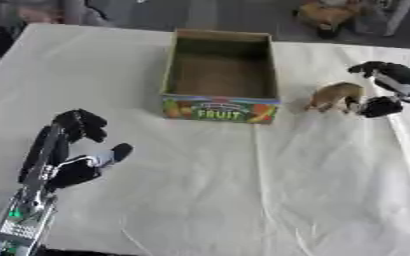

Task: Pick up objects on the table and place them in the box.

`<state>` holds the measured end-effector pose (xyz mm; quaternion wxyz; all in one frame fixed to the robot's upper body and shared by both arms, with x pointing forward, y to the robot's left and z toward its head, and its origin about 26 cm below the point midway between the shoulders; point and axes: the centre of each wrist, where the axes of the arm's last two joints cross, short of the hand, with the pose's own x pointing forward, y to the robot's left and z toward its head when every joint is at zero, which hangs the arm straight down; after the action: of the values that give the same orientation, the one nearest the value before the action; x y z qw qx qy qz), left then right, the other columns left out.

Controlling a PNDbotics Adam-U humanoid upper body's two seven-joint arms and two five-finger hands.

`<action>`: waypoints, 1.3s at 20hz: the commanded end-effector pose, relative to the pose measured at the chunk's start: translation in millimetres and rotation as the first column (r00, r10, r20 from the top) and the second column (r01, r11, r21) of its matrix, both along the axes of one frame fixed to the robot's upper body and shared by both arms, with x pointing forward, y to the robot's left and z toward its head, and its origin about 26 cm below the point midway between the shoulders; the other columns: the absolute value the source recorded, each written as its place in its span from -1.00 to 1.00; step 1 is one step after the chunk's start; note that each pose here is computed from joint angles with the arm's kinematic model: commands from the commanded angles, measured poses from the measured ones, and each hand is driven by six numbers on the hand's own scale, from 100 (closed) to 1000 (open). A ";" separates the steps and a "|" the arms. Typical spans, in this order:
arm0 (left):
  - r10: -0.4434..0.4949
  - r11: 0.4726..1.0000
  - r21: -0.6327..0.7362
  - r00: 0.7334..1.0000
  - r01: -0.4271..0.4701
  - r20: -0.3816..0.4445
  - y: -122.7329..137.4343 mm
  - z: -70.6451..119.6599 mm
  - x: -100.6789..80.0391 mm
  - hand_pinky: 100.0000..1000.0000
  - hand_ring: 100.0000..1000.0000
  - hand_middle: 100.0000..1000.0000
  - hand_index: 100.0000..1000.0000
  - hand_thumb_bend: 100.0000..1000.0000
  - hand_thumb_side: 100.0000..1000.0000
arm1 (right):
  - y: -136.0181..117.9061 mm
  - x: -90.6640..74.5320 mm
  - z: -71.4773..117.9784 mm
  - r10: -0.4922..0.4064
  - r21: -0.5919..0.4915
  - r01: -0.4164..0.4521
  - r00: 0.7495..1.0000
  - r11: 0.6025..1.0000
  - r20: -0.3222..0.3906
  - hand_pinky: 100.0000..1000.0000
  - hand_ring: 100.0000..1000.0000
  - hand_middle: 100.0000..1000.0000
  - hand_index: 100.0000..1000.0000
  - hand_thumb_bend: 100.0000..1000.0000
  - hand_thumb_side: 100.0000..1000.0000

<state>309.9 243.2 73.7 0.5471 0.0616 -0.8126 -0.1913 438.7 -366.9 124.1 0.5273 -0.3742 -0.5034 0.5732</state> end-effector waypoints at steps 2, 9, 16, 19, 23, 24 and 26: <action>-0.012 1.000 0.004 0.999 0.012 0.034 -0.5 10.3 1.9 -0.04 -0.07 -0.05 0.07 0.47 -0.55 | -8.4 4.5 9.7 -0.015 -0.021 0.016 1.000 1.000 0.024 0.70 0.76 0.80 0.91 -0.88 -0.52; -0.014 1.000 0.003 0.999 0.014 0.034 -1.1 10.3 1.9 -0.04 -0.07 -0.05 0.07 0.47 -0.55 | -9.3 7.5 7.8 -0.023 -0.021 0.024 0.999 0.999 0.028 0.69 0.76 0.78 0.90 -0.89 -0.56; -0.017 1.000 0.002 0.999 0.017 0.034 -1.6 10.2 1.8 -0.05 -0.07 -0.06 0.07 0.47 -0.55 | -8.6 9.7 8.9 -0.028 -0.030 0.030 0.998 0.999 0.049 0.69 0.75 0.76 0.88 -0.90 -0.63; -0.018 1.000 0.002 0.999 0.018 0.033 -1.9 10.0 1.8 -0.05 -0.07 -0.06 0.07 0.47 -0.55 | -8.6 11.1 10.6 -0.032 -0.036 0.034 0.998 0.999 0.061 0.69 0.74 0.74 0.86 -0.91 -0.67; -0.018 1.000 0.002 0.999 0.018 0.033 -1.9 10.0 1.8 -0.05 -0.07 -0.06 0.07 0.47 -0.55 | -8.8 11.8 10.6 -0.032 -0.039 0.035 0.997 0.999 0.065 0.69 0.74 0.74 0.86 -0.91 -0.67; -0.018 1.000 0.002 0.999 0.018 0.033 -2.0 10.0 1.8 -0.05 -0.07 -0.06 0.07 0.47 -0.55 | -8.2 12.2 10.7 -0.031 -0.040 0.034 0.997 0.999 0.066 0.68 0.73 0.72 0.84 -0.93 -0.70; -0.020 1.000 0.003 0.999 0.020 0.033 -2.3 10.1 1.8 -0.04 -0.07 -0.06 0.07 0.47 -0.55 | -7.1 13.2 10.3 -0.031 -0.044 0.034 0.997 0.998 0.064 0.68 0.73 0.71 0.84 -0.93 -0.71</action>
<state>310.4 242.5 75.0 0.5450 0.0596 -0.8136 -0.1935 448.5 -369.8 117.9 0.5224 -0.3946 -0.4963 0.5701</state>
